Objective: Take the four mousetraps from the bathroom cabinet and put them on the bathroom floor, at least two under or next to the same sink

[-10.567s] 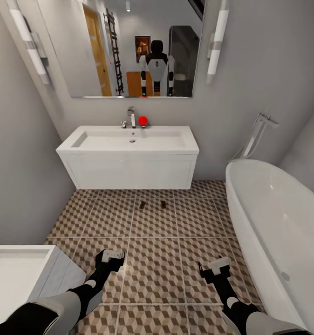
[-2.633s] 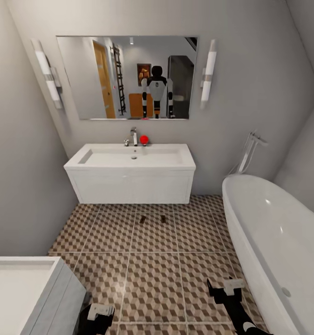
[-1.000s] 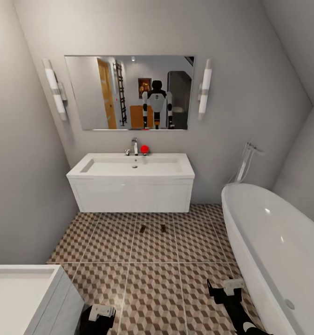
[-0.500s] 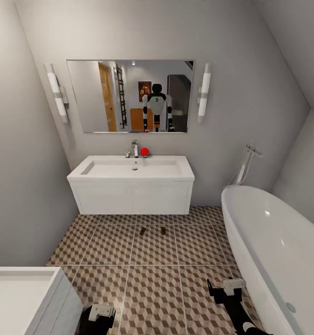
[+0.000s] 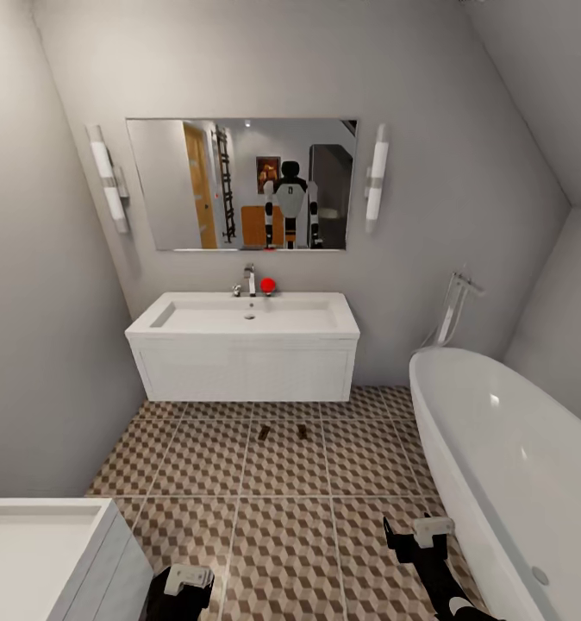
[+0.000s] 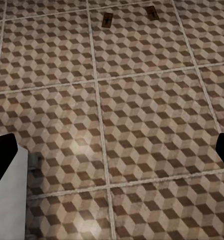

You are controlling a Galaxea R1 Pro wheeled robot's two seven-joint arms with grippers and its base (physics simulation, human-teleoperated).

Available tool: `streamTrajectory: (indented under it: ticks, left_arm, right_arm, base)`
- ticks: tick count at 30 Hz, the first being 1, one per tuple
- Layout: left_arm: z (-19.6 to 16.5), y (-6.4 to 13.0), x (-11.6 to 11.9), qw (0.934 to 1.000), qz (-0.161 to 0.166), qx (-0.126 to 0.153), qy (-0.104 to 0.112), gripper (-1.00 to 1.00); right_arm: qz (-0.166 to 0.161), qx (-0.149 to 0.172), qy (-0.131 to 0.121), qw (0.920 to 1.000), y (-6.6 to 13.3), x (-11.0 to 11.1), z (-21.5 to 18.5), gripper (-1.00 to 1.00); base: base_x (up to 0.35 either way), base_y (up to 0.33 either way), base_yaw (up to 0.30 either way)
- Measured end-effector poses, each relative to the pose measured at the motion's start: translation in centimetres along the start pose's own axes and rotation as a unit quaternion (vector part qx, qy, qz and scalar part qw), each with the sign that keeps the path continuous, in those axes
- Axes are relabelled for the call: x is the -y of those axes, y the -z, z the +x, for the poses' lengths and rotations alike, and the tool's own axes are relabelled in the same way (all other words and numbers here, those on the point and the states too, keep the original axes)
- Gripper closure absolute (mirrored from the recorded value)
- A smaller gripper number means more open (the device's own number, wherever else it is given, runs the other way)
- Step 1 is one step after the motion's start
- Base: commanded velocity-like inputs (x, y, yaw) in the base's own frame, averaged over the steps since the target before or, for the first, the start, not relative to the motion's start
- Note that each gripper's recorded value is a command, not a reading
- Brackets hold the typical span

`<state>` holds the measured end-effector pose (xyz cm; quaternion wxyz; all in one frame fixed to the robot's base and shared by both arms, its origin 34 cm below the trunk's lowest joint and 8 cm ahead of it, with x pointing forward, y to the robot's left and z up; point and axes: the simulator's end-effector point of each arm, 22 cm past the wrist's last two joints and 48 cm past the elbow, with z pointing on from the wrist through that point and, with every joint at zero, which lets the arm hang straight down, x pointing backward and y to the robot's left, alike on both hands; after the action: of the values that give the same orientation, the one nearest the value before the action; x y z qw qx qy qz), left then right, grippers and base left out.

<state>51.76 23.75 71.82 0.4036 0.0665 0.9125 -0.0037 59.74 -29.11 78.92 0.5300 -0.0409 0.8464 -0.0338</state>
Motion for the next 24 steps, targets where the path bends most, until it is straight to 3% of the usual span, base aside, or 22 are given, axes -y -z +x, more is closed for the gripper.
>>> streamTrajectory:
  ticks: [13,24]
  left_arm:
    - [-0.27,0.02,0.03,1.0000,0.000,0.002,0.000,-1.00]
    - [-0.33,-0.02,0.37,1.0000,0.002,0.003,0.001,-1.00]
  right_arm:
    - [0.001,0.003,0.000,1.0000,0.01,0.13,-0.29,-1.00]
    - [0.001,0.003,0.000,1.0000,-0.03,0.12,-0.29,-1.00]
  base:
    - [-0.015,0.000,0.000]
    - [-0.272,0.000,0.000]
